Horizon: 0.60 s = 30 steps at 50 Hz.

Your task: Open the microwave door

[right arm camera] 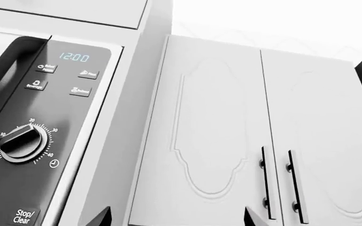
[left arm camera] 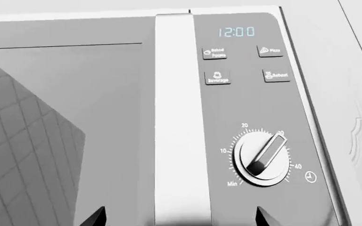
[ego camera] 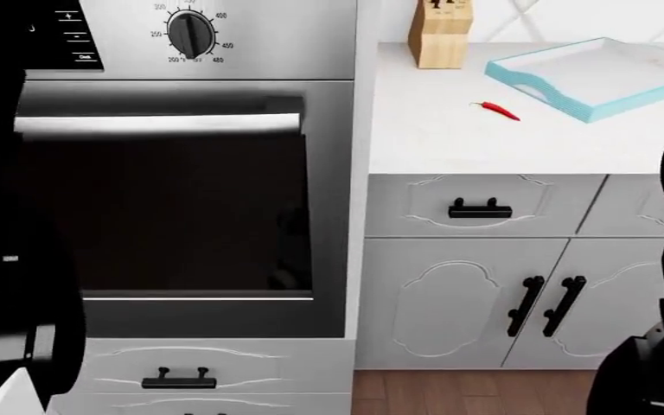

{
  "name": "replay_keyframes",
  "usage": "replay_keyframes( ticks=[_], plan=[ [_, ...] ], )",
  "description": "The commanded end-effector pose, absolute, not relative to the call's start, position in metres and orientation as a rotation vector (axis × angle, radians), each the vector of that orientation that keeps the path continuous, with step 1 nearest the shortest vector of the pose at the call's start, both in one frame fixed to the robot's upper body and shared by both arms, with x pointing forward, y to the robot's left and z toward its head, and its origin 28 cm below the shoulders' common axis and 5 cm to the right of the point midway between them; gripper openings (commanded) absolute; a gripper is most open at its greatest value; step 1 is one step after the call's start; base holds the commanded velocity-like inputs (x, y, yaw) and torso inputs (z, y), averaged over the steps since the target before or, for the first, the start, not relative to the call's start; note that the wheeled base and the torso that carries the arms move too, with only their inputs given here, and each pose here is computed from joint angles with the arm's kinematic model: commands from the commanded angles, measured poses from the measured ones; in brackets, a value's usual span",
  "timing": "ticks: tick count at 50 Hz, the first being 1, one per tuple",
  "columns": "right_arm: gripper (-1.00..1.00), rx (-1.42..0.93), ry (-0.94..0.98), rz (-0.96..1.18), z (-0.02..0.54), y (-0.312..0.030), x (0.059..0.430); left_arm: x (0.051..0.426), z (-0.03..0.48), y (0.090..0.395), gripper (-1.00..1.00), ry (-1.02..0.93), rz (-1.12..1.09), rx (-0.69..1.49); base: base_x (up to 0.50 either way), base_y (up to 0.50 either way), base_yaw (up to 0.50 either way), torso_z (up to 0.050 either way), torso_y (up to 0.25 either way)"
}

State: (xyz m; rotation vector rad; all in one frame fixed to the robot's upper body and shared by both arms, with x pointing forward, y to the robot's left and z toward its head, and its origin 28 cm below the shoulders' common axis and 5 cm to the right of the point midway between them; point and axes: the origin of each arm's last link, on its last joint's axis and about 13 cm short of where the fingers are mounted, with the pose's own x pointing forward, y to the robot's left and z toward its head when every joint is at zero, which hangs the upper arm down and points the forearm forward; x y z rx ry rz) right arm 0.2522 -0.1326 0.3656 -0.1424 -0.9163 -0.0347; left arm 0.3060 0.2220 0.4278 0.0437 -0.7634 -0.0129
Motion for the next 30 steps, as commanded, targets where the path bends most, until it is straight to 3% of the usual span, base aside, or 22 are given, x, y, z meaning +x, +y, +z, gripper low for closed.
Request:
replay_keyframes(
  ticks=[1,30],
  plan=[
    [1.0,-0.147,-0.917,-0.038,0.367,-0.133,0.251,0.335,0.437,0.219,1.0,-0.713,0.005,0.073,0.0,0.0,0.0,0.0,0.0],
    [1.0,-0.162,-0.921,-0.044,0.371,-0.136,0.249,0.387,0.46,0.213,1.0,-0.665,0.047,0.135,0.0,0.0,0.0,0.0,0.0]
  ],
)
